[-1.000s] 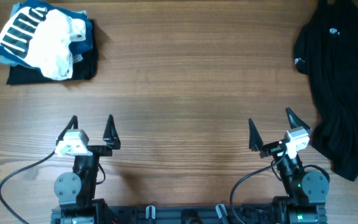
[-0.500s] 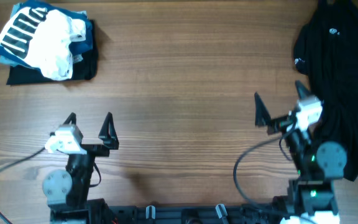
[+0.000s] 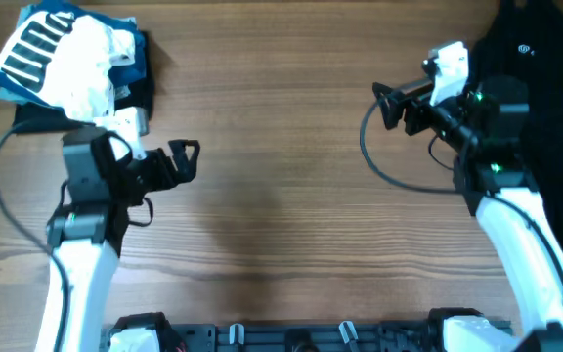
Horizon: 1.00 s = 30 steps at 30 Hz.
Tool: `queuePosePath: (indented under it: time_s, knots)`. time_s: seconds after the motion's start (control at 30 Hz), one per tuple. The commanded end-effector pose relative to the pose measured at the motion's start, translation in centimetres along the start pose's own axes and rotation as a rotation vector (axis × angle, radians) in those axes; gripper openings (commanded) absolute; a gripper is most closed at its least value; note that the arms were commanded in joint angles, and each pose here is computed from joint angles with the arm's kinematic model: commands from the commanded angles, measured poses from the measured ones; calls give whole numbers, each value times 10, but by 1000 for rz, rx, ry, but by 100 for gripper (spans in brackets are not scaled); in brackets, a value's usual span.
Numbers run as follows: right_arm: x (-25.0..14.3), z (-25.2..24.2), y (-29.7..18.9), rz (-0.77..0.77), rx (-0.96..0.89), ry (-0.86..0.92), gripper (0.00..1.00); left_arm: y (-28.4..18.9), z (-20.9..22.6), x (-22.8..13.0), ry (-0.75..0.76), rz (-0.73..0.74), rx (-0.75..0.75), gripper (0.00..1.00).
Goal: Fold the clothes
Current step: 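Reach the right gripper to the black polo shirt and grasp it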
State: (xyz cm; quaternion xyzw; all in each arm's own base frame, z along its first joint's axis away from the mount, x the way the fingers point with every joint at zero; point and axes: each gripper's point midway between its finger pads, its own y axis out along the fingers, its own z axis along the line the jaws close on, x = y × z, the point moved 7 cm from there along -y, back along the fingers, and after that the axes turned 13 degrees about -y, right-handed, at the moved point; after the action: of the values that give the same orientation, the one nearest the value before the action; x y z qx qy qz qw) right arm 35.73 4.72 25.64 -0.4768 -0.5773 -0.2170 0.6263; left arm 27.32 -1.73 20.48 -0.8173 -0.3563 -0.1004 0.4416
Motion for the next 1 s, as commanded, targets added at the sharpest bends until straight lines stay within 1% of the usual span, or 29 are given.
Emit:
queuePosePath:
  time_s: [0.0, 0.07, 0.1, 0.13, 0.2, 0.27, 0.33, 0.4, 0.43, 0.5, 0.57, 0.63, 0.7, 0.73, 0.77, 0.8, 0.9, 0.97]
  knots:
    - [-7, 4, 19, 0, 100, 1, 100, 26, 9, -6, -130, 113, -15, 100]
    - [-11, 2, 25, 8, 101, 94, 100, 44, 19, -7, -243, 151, 6, 100]
    - [-13, -1, 26, 13, 78, 91, 100, 49, 18, -5, -237, 151, -16, 100]
    - [-17, -12, 26, 40, -7, 124, 100, 53, 11, -2, -190, 154, -76, 99]
    - [-24, -37, 20, 83, -193, 143, 100, 55, -3, 11, -146, 118, -97, 99]
    - [-28, -64, 12, 107, -349, 151, 100, 54, -24, 27, -84, 52, -65, 99]
    - [-24, -110, 2, 110, -558, 156, 97, 51, -51, 40, -8, -39, -5, 100]
    - [-17, -149, 0, 117, -636, 176, 94, 51, -73, 42, 54, -107, 41, 99]
    - [-19, -167, 3, 136, -656, 194, 93, 54, -82, 36, 83, -123, 59, 99]
    - [-33, -190, 11, 189, -673, 224, 91, 58, -91, 25, 114, -108, 69, 99]
    - [-70, -221, 20, 292, -694, 282, 90, 65, -102, 8, 155, -77, 77, 99]
    - [-97, -233, 20, 339, -706, 316, 88, 74, -104, 0, 172, -59, 92, 99]
    - [-125, -238, 24, 392, -680, 325, 85, 85, -100, -7, 177, -28, 112, 99]
    - [-142, -238, 29, 418, -642, 330, 81, 93, -96, -10, 167, -8, 130, 99]
    - [-147, -234, 36, 428, -593, 311, 75, 100, -92, -13, 163, 9, 145, 99]
    - [-147, -231, 39, 431, -580, 306, 74, 104, -89, -15, 163, 20, 155, 100]
    - [-139, -214, 56, 456, -539, 220, 70, 112, -84, -19, 161, 40, 173, 99]
    - [-143, -201, 71, 494, -519, 195, 62, 112, -86, -17, 162, 31, 166, 100]
